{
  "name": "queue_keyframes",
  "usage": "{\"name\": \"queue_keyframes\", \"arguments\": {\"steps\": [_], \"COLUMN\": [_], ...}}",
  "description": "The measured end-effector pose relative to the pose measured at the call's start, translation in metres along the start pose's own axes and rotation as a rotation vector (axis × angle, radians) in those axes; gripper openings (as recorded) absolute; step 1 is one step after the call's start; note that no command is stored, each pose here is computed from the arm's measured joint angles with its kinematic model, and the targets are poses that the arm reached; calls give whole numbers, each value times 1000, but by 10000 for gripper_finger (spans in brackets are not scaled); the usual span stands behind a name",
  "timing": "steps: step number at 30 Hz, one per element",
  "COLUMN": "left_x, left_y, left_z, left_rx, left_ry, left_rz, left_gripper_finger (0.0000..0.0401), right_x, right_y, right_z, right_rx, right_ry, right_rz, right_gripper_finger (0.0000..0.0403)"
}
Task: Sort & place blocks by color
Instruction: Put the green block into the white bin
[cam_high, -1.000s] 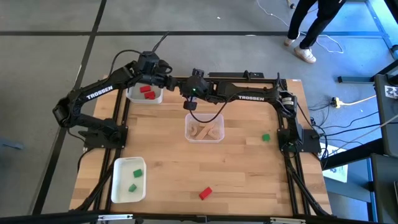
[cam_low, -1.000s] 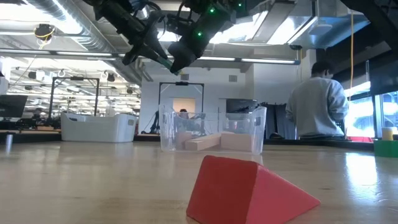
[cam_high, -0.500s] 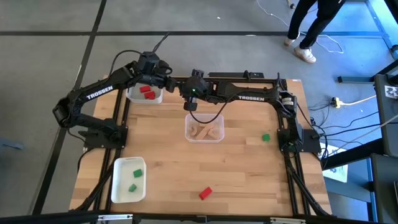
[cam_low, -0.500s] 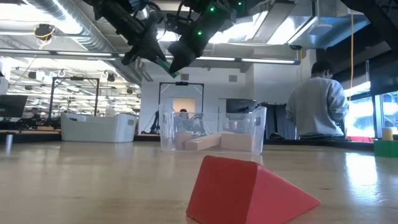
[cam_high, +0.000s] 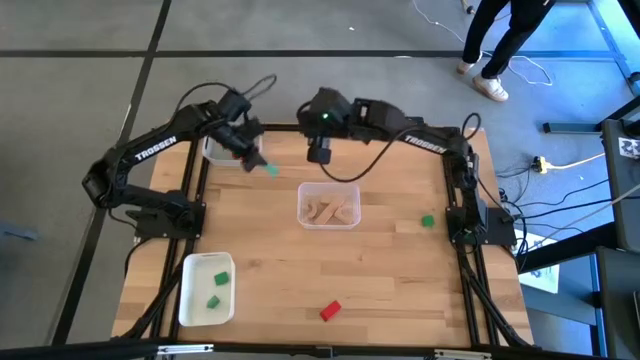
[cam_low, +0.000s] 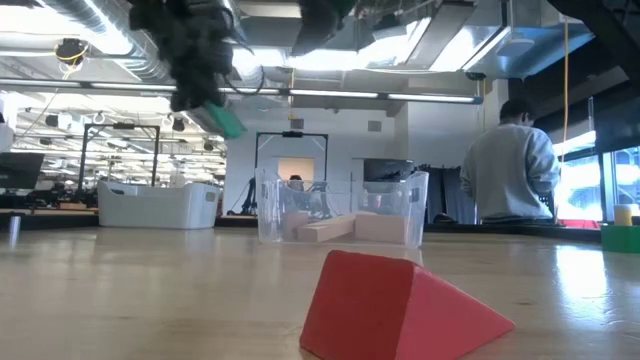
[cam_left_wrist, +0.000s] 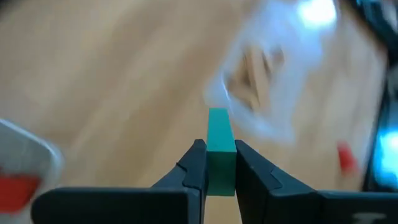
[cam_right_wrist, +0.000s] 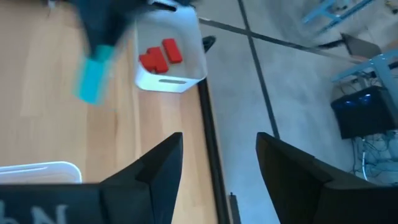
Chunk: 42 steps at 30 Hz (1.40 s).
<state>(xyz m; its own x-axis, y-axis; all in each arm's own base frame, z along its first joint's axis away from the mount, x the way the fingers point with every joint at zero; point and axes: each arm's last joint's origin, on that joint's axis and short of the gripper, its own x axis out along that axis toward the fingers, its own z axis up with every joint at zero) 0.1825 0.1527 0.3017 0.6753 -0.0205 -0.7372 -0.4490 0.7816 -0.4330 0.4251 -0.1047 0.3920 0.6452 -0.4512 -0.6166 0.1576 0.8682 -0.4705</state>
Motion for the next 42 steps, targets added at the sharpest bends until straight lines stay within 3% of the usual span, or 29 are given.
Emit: {"name": "queue_keyframes", "arguments": {"steps": [4, 12, 15, 20, 24, 29, 34, 39, 42], "left_x": [-7, -20, -25, -28, -20, 2, 29, 51, 60], "left_y": [-5, -37, -53, -79, -89, -93, -94, -103, -104], "left_z": [-22, -61, -77, -94, -120, -162, -191, -204, -211], "left_rx": [55, 16, -28, -59, -135, -199, -204, -179, -203], "left_ry": [176, 487, 637, 715, 846, 1019, 1080, 1012, 970], "left_rz": [-42, -199, -192, -215, -112, -85, -116, -209, -192], "left_gripper_finger": [44, 44, 44, 44, 44, 44, 44, 44, 44], "right_x": [-19, -28, -26, -24, -22, -21, -21, -21, -21], "right_y": [-14, -33, -38, -48, -55, -60, -61, -61, -61], "right_z": [6, -1, -6, -13, -17, -19, -20, -20, -20], "right_rx": [11, 8, -3, 9, 21, 30, 31, 30, 30], "right_ry": [-27, -29, -2, 28, 37, 44, 45, 44, 44], "right_rz": [-20, -45, -48, -58, -71, -79, -81, -81, -81], "right_gripper_finger": [206, 206, 206, 206, 206, 206, 207, 206, 206]}}
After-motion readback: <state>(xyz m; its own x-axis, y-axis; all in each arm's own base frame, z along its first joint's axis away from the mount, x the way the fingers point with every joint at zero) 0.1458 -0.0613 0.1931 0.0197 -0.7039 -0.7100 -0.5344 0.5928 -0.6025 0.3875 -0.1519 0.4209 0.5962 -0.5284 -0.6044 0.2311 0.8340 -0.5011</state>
